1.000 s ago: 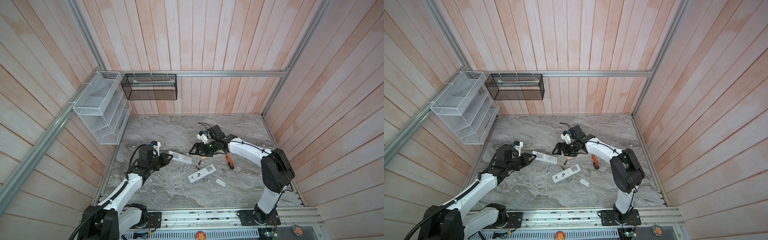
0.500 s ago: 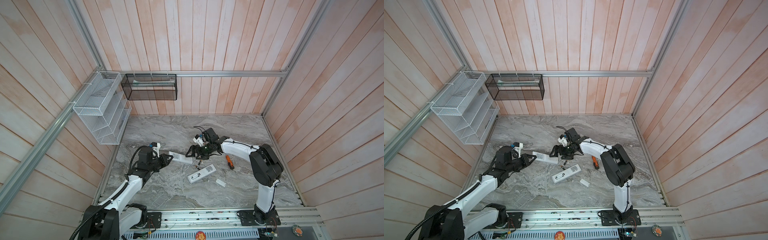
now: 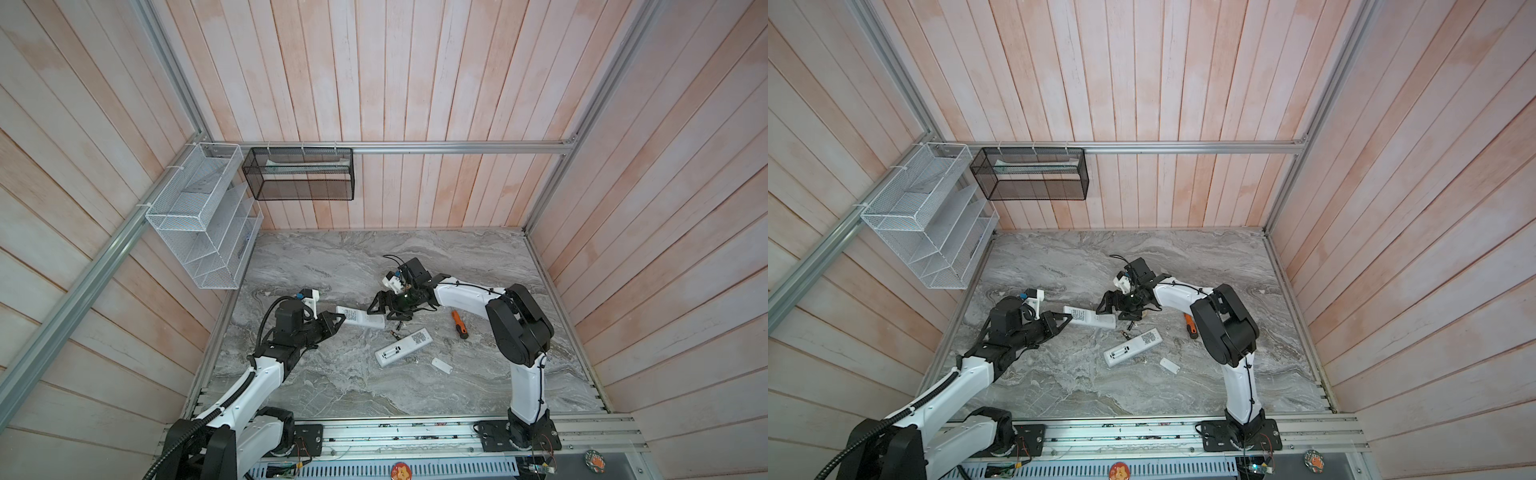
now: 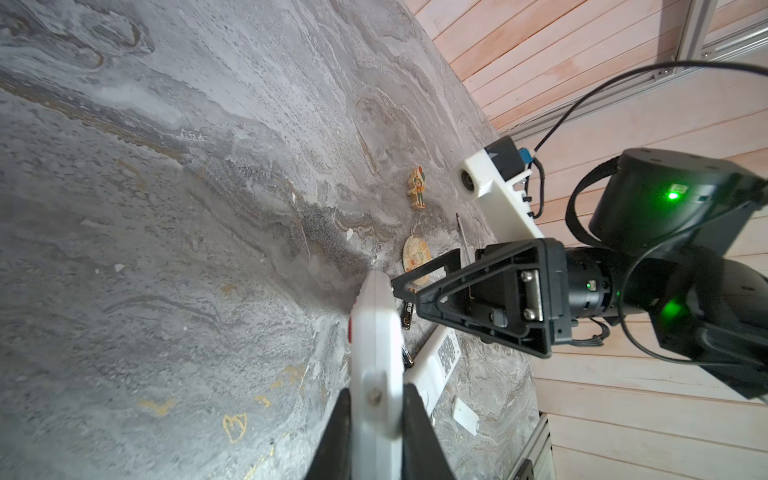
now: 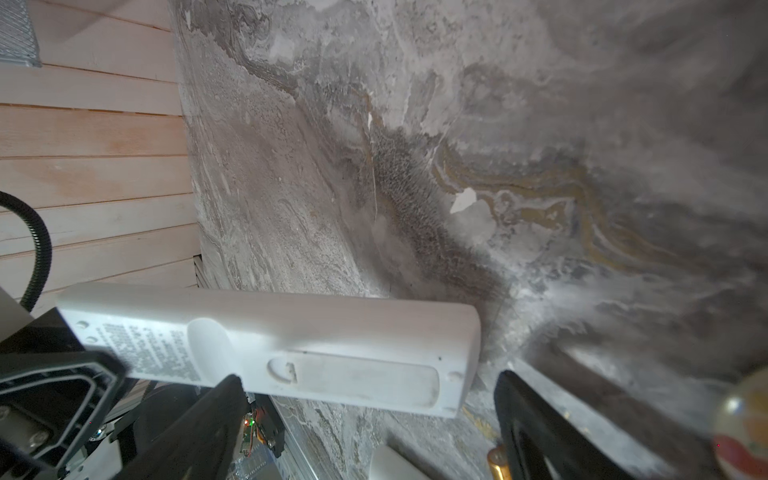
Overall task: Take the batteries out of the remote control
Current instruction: 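Slide the battery cover off the remote with the right gripper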
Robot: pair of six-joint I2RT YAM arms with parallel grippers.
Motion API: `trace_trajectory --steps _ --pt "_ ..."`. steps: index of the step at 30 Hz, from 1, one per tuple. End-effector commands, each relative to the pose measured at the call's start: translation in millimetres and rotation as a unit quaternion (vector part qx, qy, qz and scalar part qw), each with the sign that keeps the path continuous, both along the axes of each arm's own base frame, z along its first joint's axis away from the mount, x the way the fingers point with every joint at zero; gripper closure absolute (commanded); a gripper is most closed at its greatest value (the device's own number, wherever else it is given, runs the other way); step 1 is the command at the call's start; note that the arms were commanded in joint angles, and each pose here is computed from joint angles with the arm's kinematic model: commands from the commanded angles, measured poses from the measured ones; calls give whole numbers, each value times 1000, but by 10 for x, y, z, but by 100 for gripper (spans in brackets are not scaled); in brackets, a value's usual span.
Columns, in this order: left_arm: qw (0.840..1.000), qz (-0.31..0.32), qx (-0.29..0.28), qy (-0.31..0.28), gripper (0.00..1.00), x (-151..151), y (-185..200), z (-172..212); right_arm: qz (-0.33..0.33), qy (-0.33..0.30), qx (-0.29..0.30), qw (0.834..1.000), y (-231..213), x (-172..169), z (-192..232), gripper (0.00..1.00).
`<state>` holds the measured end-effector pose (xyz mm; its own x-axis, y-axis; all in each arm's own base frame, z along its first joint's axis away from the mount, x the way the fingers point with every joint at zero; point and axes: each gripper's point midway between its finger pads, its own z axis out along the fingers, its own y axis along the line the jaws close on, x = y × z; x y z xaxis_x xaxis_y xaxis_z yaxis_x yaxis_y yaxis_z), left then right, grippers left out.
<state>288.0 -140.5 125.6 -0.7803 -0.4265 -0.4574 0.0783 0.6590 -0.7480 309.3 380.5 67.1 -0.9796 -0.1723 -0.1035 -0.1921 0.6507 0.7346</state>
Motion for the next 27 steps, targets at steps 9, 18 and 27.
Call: trace_trajectory --steps 9,18,27 --pt "1000 4 2 12 87 -75 31 -115 -8 11 -12 1000 117 25 -151 5" --pt "1000 6 0 11 87 -104 41 -126 -13 25 -8 1000 137 8 -214 16" --pt "1000 7 -1 12 87 -99 40 -138 -4 30 -11 999 132 -106 -242 17"
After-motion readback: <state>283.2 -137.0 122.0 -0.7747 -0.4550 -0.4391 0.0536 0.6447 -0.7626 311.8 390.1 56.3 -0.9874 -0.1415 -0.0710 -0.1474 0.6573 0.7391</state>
